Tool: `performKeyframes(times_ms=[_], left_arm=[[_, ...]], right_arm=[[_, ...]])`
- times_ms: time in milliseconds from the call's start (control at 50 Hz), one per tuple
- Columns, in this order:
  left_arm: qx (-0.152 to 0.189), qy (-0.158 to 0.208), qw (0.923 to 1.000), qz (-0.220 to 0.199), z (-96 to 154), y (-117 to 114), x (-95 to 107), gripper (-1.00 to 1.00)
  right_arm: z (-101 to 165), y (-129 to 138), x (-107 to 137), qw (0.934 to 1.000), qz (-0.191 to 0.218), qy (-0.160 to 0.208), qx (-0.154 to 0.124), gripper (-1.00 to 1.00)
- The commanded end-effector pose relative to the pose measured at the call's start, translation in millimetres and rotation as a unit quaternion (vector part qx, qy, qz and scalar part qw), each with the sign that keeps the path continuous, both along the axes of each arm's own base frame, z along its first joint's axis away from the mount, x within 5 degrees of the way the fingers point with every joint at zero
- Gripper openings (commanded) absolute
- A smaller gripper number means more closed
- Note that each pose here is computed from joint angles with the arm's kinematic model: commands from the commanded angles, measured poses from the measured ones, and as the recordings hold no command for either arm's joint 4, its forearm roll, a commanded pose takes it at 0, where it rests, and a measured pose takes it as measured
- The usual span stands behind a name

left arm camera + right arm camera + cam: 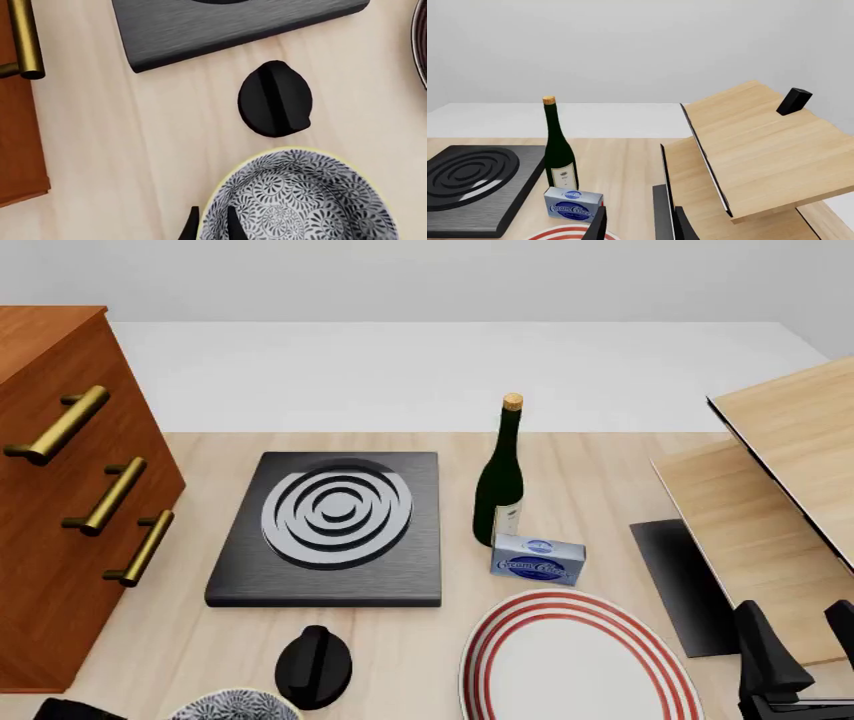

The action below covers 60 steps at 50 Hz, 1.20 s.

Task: Pick up the akita bowl and put it on the plate.

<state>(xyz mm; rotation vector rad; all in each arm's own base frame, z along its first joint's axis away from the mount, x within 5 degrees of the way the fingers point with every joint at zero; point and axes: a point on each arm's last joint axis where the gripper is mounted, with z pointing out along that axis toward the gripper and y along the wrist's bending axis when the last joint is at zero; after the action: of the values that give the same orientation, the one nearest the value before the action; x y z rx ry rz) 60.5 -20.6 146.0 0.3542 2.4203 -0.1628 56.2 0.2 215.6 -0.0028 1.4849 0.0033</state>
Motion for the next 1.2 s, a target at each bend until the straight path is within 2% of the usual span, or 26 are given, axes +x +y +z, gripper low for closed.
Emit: performKeyframes(times_ms=[20, 100, 240, 340, 380, 440, 540, 640, 680, 800, 900, 940, 980, 1000, 1040, 1080, 1120, 1160, 1200], left_arm=[[0.017, 0.009, 0.9994, -0.027, -5, 1, -8, -1.0], [0.02, 0.006, 0.9994, -0.027, -5, 5, -16, -1.0], [0.027, -0.037, 0.9988, -0.016, -1, 9, -19, -1.0], [0.018, -0.067, 0.9975, -0.009, 19, 9, -16, -1.0], [0.02, -0.07, 0.9971, -0.019, 23, 8, -17, -1.0], [-0.004, -0.079, 0.9966, -0.025, 35, 6, -19, -1.0], [-0.009, -0.105, 0.9941, -0.027, 52, 7, -22, -1.0], [-0.034, -0.122, 0.9914, -0.033, 70, 6, -24, -1.0], [-0.029, -0.127, 0.9907, -0.038, 74, 7, -25, -1.0], [-0.049, -0.145, 0.9873, -0.044, 98, 8, -30, -1.0], [-0.064, -0.148, 0.9857, -0.049, 106, 8, -32, -1.0], [-0.094, -0.147, 0.9834, -0.048, 113, 7, -34, -1.0], [-0.09, -0.155, 0.9826, -0.05, 118, 7, -34, -1.0], [-0.107, -0.156, 0.9806, -0.053, 123, 7, -35, -1.0], [-0.105, -0.159, 0.9805, -0.049, 126, 5, -32, -1.0], [-0.121, -0.159, 0.9785, -0.052, 131, 3, -29, -1.0], [-0.136, -0.155, 0.977, -0.054, 136, -4, -19, -1.0], [-0.132, -0.156, 0.9773, -0.054, 137, -7, -14, -1.0], [-0.144, -0.156, 0.9755, -0.058, 143, -15, -3, -1.0]], right_arm=[[0, 0, 0, 1.0, 0.0, 0.0, 0.0, 1.0], [0, 0, 0, 1.0, 0.0, 0.0, 0.0, 1.0], [0, 0, 0, 1.0, 0.0, 0.0, 0.0, 1.0], [0, 0, 0, 1.0, 0.0, 0.0, 0.0, 1.0], [0, 0, 0, 1.0, 0.0, 0.0, 0.0, 1.0], [0, 0, 0, 1.0, 0.0, 0.0, 0.0, 1.0], [0, 0, 0, 1.0, 0.0, 0.0, 0.0, 1.0], [0, 0, 0, 1.0, 0.0, 0.0, 0.0, 1.0], [0, 0, 0, 1.0, 0.0, 0.0, 0.0, 1.0], [0, 0, 0, 1.0, 0.0, 0.0, 0.0, 1.0], [0, 0, 0, 1.0, 0.0, 0.0, 0.0, 1.0], [0, 0, 0, 1.0, 0.0, 0.0, 0.0, 1.0], [0, 0, 0, 1.0, 0.0, 0.0, 0.0, 1.0], [0, 0, 0, 1.0, 0.0, 0.0, 0.0, 1.0], [0, 0, 0, 1.0, 0.0, 0.0, 0.0, 1.0], [0, 0, 0, 1.0, 0.0, 0.0, 0.0, 1.0], [0, 0, 0, 1.0, 0.0, 0.0, 0.0, 1.0], [0, 0, 0, 1.0, 0.0, 0.0, 0.0, 1.0], [0, 0, 0, 1.0, 0.0, 0.0, 0.0, 1.0]])
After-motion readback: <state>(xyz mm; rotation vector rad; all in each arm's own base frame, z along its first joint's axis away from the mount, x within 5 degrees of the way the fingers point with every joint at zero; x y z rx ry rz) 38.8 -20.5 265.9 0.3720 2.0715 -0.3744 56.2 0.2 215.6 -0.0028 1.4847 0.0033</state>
